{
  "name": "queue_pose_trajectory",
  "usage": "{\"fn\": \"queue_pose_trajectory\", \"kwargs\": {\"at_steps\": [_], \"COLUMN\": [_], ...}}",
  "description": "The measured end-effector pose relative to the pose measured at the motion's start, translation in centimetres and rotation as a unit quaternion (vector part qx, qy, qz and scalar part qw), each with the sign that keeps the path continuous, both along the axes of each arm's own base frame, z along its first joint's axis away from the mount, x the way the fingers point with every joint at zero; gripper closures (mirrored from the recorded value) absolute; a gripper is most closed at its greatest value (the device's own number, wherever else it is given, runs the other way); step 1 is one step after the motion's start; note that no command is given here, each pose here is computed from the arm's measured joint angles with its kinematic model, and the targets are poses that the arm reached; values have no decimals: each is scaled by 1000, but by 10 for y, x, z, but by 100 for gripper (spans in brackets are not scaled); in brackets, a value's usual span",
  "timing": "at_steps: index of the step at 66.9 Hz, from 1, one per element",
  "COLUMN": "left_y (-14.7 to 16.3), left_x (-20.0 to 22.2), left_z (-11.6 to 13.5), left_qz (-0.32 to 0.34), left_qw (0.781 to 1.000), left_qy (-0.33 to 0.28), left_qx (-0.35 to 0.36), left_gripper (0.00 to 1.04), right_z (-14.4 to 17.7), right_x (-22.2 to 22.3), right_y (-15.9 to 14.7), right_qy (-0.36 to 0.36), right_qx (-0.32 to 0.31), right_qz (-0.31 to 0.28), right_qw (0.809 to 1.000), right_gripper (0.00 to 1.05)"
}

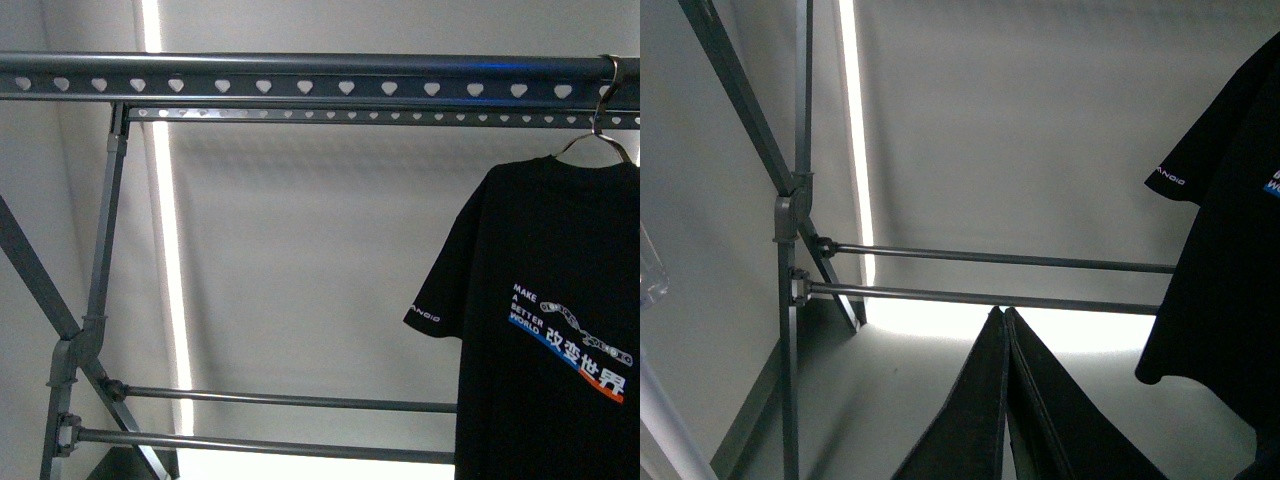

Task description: Hang clothes on hanger

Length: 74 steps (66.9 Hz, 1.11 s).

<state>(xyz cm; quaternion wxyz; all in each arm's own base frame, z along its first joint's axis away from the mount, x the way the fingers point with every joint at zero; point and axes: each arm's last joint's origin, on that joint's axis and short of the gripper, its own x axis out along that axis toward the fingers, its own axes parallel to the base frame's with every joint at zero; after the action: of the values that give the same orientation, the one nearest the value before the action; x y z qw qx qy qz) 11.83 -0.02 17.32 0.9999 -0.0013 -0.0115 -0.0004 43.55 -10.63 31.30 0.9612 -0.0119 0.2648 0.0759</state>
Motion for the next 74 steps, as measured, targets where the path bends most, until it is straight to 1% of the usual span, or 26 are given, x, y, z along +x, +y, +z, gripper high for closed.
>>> {"fn": "queue_pose_trajectory", "kwargs": {"at_steps": [1, 6, 14, 16, 21, 25, 31, 35, 36, 37, 41, 42, 47, 51, 53, 54, 55, 56, 70, 72, 74], "left_y": [0, 0, 0, 0, 0, 0, 0, 0, 0, 0, 0, 0, 0, 0, 0, 0, 0, 0, 0, 0, 0], "left_x": [-1, -3, -5, -6, -7, -8, -10, -13, -15, -17, -21, -21, -21, -21, -21, -21, -21, -21, -21, -21, -21], "left_z": [0, 0, 0, 0, 0, 0, 0, -2, -4, -5, -4, -4, -4, -4, -4, -4, -4, -4, -4, -4, -4], "left_qz": [0, 0, 0, 0, 0, 0, 0, 1, -1, -1, -1, -1, 0, 0, 0, 0, 0, 0, 0, 0, 0], "left_qw": [1000, 1000, 1000, 1000, 1000, 1000, 1000, 1000, 1000, 1000, 1000, 1000, 1000, 1000, 1000, 1000, 1000, 1000, 1000, 1000, 1000], "left_qy": [-1, 0, 0, 0, 0, 0, 0, 4, 14, 17, 6, 5, 3, 4, 4, 3, 3, 3, 3, 3, 3], "left_qx": [0, 0, 0, 0, 0, 0, 0, 0, 0, 0, 0, 0, 0, 0, 0, 0, 0, 0, 0, 0, 0], "left_gripper": [101, 101, 101, 101, 101, 101, 101, 101, 101, 101, 101, 101, 101, 101, 101, 101, 101, 101, 101, 101, 101], "right_z": [2, 22, 49, 54, 68, 73, 67, 54, 48, 40, 15, 1, -42, -65, -71, -74, -75, -77, -101, -103, -106], "right_x": [-2, -33, -80, -89, -126, -157, -204, -237, -247, -258, -282, -292, -319, -332, -335, -336, -337, -337, -338, -338, -338], "right_y": [1, 4, 5, 5, 8, 13, 29, 43, 48, 55, 71, 78, 97, 105, 105, 105, 106, 106, 106, 106, 106], "right_qy": [-5, -64, -143, -157, -209, -245, -290, -305, -308, -301, -273, -261, -242, -250, -256, -260, -260, -263, -263, -264, -263], "right_qx": [1, 15, 35, 43, 66, 73, 78, 75, 72, 65, 46, 40, 21, 18, 16, 15, 15, 15, 13, 12, 12], "right_qz": [0, -1, -10, -12, -10, -12, -4, -2, -9, -28, -70, -80, -91, -75, -76, -77, -77, -78, -77, -76, -76], "right_qw": [1000, 998, 989, 987, 976, 967, 954, 950, 949, 951, 958, 961, 966, 965, 964, 962, 962, 961, 962, 962, 962], "right_gripper": [46, 28, 7, 6, 8, 7, 7, 7, 8, 12, 21, 26, 39, 50, 55, 60, 60, 64, 101, 103, 102]}}
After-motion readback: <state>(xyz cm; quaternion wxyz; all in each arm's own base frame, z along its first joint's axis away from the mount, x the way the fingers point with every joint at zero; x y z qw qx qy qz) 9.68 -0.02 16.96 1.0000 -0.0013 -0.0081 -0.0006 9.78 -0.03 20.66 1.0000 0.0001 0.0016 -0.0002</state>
